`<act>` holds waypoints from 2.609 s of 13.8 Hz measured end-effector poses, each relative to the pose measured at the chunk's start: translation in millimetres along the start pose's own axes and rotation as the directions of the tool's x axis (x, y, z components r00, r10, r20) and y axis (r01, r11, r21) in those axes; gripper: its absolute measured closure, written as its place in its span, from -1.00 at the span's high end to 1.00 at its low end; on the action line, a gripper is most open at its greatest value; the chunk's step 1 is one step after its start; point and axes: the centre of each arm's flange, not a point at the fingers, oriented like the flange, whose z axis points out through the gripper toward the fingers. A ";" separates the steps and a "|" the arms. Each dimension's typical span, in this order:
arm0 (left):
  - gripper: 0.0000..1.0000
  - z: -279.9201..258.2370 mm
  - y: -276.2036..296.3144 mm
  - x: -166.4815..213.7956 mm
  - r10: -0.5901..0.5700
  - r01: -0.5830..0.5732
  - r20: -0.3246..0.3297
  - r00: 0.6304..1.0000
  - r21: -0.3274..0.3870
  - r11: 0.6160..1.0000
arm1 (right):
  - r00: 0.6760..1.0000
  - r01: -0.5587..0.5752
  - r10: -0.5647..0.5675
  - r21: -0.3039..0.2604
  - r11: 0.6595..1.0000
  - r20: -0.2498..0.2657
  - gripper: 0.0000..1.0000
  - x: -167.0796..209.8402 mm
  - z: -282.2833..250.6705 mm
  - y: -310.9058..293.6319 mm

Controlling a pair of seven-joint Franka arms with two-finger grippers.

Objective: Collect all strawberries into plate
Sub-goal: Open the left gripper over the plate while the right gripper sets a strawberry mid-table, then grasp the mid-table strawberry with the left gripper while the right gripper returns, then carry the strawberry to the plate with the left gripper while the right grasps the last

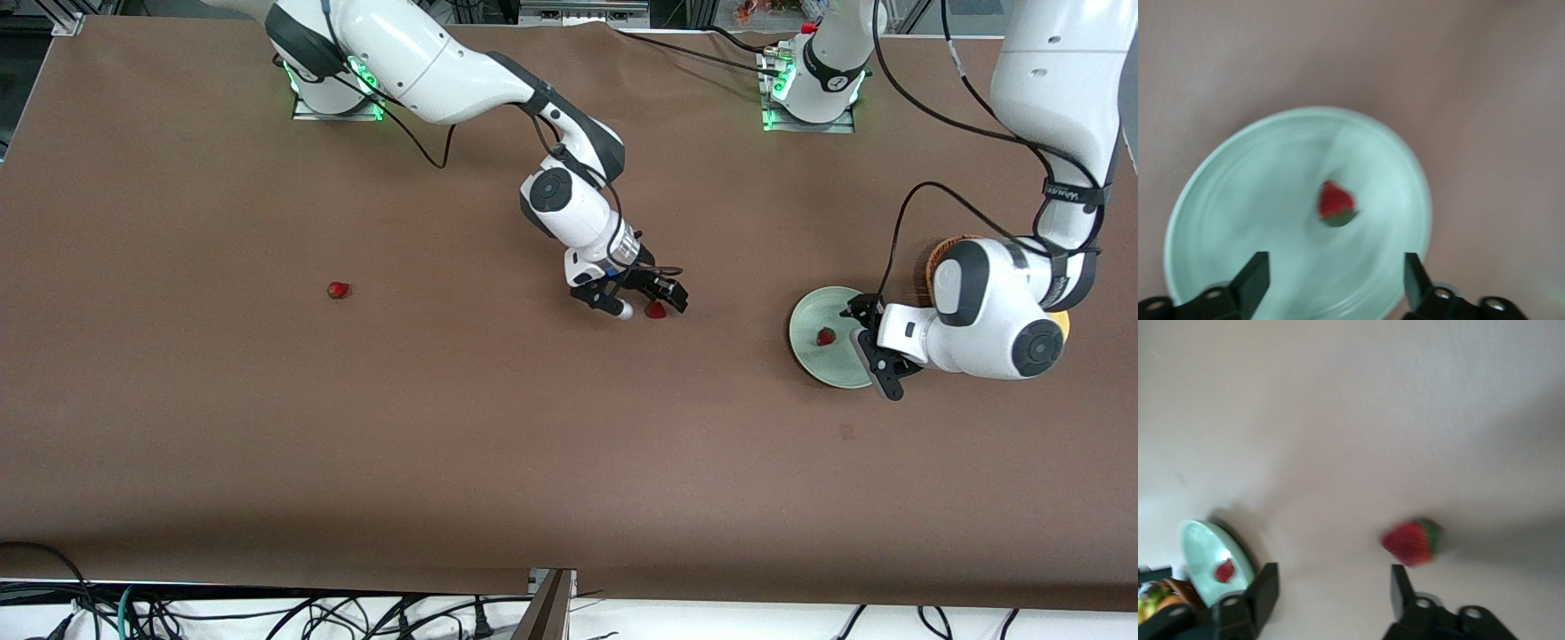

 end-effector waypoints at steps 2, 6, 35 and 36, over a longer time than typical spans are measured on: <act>1.00 -12.8 24.3 19.9 -0.052 0.051 -0.022 0.998 -0.033 0.998 | 1.000 0.026 -0.025 -0.117 0.993 0.008 1.00 43.8 -51.6 -19.2; 1.00 -9.1 74.4 78.4 -0.314 0.313 -0.010 0.949 -0.053 0.948 | 0.969 0.245 -0.218 -0.349 0.904 0.116 1.00 163.3 -159.0 18.7; -0.31 150.7 217.6 231.5 -0.785 0.813 -0.212 0.583 0.154 0.562 | 0.883 0.467 -0.306 -0.607 0.643 0.355 -0.65 279.5 -237.4 356.0; -0.31 141.5 216.1 228.7 -0.787 0.807 -0.182 0.589 0.180 0.562 | 0.884 0.466 -0.309 -0.606 0.645 0.350 -0.65 281.2 -238.8 354.5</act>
